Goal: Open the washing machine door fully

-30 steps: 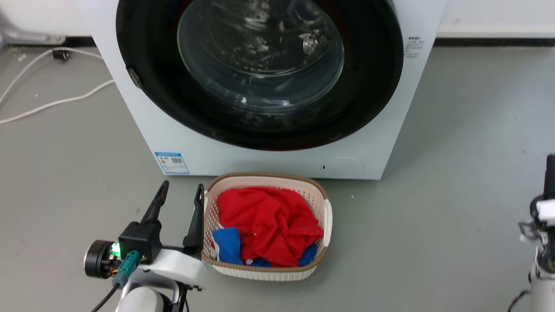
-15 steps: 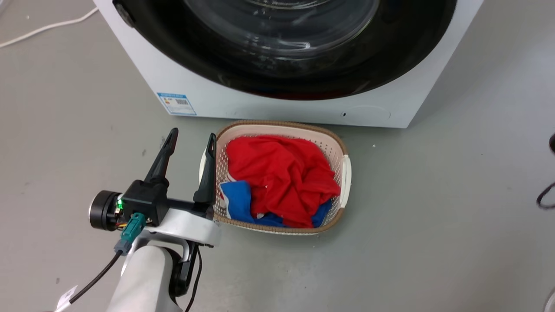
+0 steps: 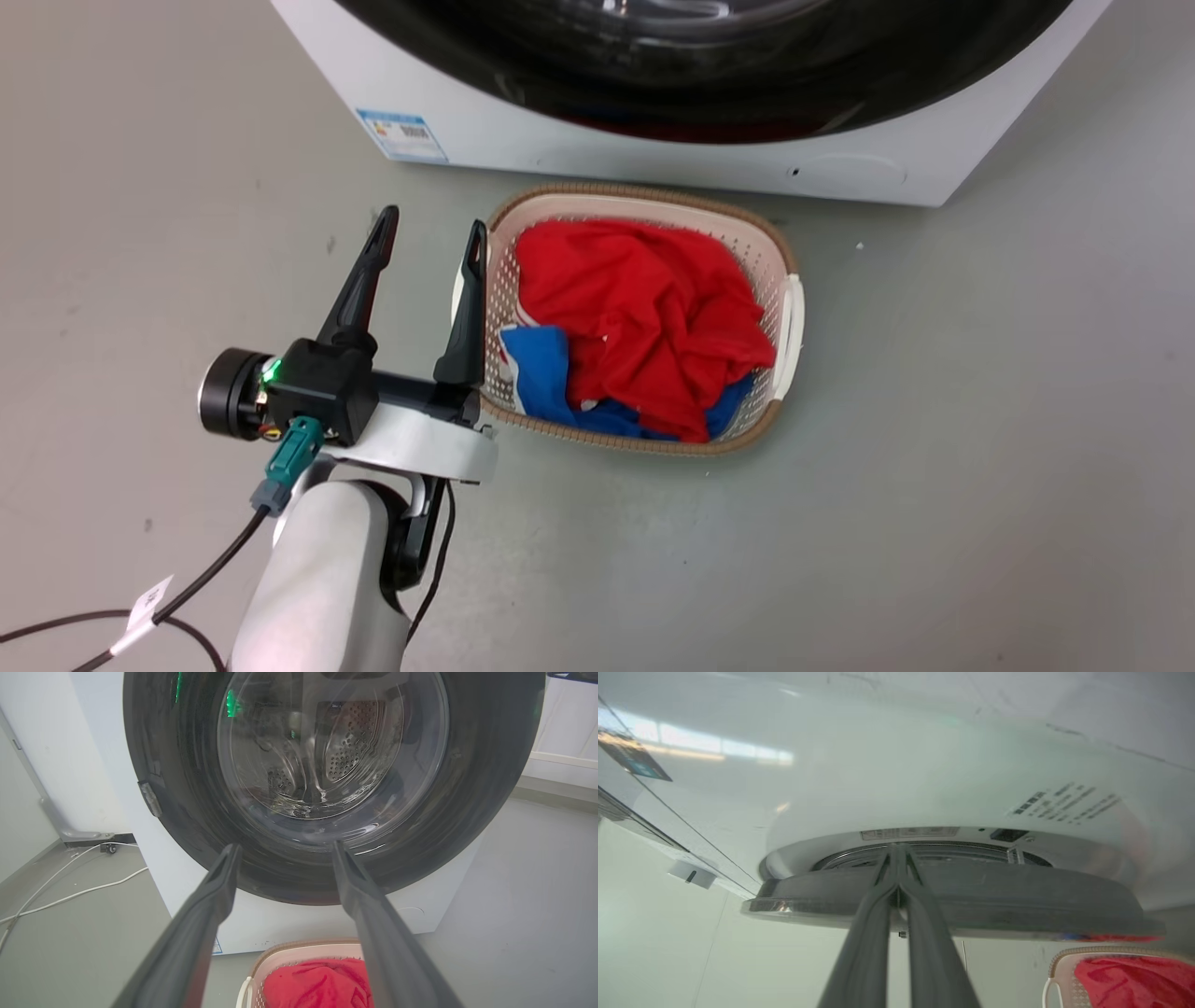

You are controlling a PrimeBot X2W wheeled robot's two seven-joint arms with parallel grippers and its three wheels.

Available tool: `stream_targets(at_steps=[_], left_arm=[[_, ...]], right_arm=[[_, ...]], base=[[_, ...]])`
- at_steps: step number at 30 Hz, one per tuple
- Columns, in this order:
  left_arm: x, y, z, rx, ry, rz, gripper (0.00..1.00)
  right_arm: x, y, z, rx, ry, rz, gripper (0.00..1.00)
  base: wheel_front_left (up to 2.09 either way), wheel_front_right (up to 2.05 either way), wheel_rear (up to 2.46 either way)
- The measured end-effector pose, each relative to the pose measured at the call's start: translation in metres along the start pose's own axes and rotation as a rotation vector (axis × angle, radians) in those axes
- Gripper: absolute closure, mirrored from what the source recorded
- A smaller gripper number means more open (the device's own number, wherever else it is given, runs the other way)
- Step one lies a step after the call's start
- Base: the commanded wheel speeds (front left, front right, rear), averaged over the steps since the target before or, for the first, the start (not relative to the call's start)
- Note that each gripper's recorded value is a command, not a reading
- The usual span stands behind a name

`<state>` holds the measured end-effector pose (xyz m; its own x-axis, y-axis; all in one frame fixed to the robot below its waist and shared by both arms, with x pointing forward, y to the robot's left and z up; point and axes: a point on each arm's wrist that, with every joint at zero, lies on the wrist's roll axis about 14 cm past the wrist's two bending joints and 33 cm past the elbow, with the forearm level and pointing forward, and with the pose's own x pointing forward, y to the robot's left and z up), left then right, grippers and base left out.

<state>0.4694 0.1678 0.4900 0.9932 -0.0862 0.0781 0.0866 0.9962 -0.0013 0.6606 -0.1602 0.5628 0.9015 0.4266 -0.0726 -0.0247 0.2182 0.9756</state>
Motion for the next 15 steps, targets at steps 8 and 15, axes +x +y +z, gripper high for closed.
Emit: stream_targets(at_steps=[8,15], left_arm=[[0.009,0.001,-0.012,-0.003,0.018,0.0,0.0],[0.013,0.003,-0.022,-0.004,0.034,0.006,0.0]], right_arm=[[0.037,-0.013,-0.021,-0.075,0.122,-0.077,1.0],[0.057,-0.025,-0.034,-0.095,0.205,-0.122,1.0]], base=[[0.0,0.0,0.0],[0.0,0.0,0.0]])
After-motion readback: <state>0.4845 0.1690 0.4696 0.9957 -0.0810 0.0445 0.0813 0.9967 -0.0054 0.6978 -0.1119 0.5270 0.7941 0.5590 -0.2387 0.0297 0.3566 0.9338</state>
